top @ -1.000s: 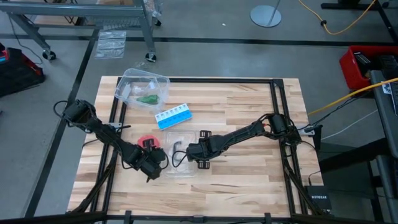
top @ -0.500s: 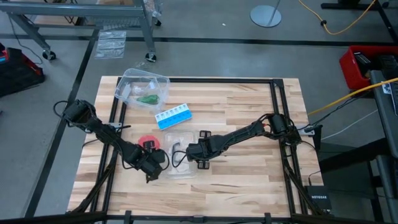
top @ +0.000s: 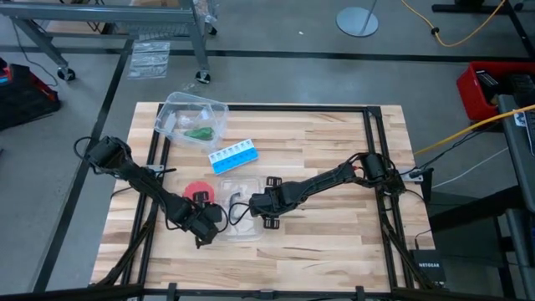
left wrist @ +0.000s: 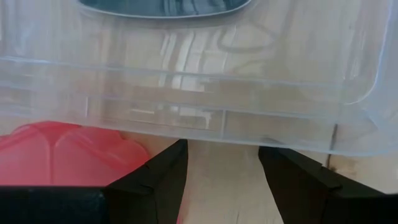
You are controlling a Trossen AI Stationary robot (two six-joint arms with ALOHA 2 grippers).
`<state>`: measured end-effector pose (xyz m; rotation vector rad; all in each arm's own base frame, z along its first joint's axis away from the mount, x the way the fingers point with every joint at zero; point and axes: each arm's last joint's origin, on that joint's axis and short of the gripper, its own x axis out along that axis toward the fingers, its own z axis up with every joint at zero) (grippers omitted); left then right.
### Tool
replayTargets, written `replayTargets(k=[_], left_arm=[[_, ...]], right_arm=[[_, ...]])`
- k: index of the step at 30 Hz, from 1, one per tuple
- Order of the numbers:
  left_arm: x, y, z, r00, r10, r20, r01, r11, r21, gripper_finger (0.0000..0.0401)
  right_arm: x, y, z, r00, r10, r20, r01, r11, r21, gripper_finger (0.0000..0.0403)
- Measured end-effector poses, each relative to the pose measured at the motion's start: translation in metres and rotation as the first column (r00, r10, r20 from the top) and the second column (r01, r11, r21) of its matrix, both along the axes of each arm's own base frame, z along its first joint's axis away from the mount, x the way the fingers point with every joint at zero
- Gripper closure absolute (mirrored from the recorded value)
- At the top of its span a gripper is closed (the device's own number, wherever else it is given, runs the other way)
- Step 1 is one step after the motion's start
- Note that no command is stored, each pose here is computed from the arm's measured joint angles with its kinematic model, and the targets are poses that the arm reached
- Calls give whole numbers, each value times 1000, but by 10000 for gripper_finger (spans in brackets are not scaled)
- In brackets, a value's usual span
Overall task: Roll bandage
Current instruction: Close the transparent container
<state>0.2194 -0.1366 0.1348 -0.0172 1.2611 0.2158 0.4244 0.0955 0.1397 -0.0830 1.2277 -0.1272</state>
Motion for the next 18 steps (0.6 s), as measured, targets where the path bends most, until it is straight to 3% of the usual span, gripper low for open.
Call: replayTargets(k=[7, 18], left_arm=[[0, 0, 0, 1000, -10, -5, 10, 1000, 2, 203], [-1, 0, -2, 998, -51, -37, 50, 999, -10, 203]], right_arm=[[2, 0, 0, 999, -27, 24, 27, 1000, 16, 225], [6, 10, 16, 997, -8, 76, 5, 999, 39, 307]])
